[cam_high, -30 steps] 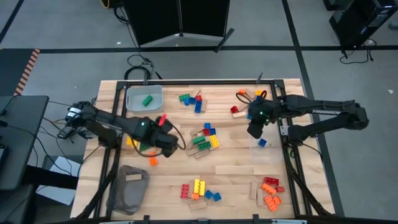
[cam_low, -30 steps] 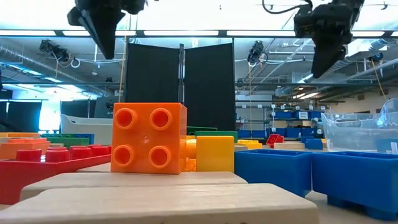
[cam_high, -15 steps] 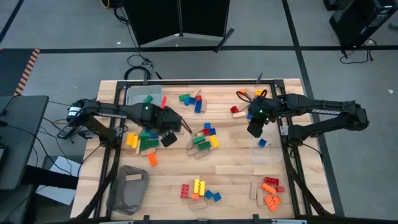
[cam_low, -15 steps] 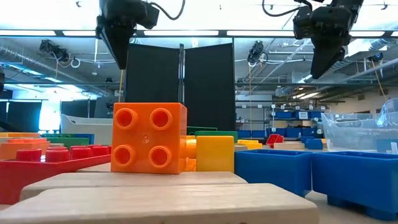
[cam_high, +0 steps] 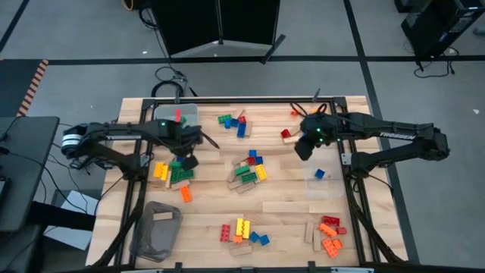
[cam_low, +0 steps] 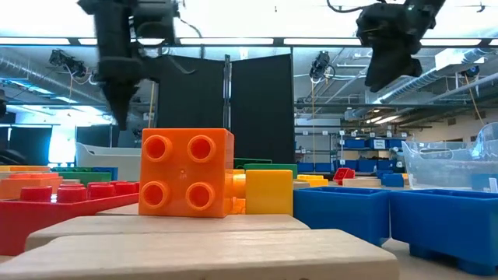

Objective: Sort blocks by size
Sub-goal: Put the large green game piece into the gray bin

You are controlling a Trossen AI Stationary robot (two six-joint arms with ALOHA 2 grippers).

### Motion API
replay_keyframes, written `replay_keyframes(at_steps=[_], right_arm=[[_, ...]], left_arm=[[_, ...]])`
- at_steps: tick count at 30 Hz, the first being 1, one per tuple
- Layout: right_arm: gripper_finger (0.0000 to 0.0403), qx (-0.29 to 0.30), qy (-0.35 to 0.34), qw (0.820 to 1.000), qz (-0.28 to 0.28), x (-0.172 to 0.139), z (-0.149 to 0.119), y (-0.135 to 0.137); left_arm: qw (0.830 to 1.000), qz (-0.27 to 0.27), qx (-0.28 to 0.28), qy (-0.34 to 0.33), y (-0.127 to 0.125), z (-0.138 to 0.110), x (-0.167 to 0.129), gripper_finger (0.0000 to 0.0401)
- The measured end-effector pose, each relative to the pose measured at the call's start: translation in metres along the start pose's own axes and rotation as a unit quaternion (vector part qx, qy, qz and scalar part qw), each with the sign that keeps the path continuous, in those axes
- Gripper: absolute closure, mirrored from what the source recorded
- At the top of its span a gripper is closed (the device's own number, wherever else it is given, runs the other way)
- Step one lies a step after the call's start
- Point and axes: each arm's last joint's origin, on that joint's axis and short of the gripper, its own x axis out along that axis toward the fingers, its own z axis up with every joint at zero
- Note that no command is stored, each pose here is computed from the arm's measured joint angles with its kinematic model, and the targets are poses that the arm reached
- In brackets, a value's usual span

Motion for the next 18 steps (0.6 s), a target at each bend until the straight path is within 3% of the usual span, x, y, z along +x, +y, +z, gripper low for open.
replay_keyframes(at_steps=[9, 18], right_arm=[[0.0275, 0.073, -0.011, 0.997, -0.011, 0.0, 0.004, -0.006], [0.0275, 0.143, -0.032, 0.989, -0.037, 0.0, 0.006, -0.009]], left_arm=[[0.992, 0.003, 0.127, -0.027, 0.016, -0.023, -0.013, 0.0383], [0.985, 0.014, 0.173, -0.017, 0.018, -0.029, -0.016, 0.0342]])
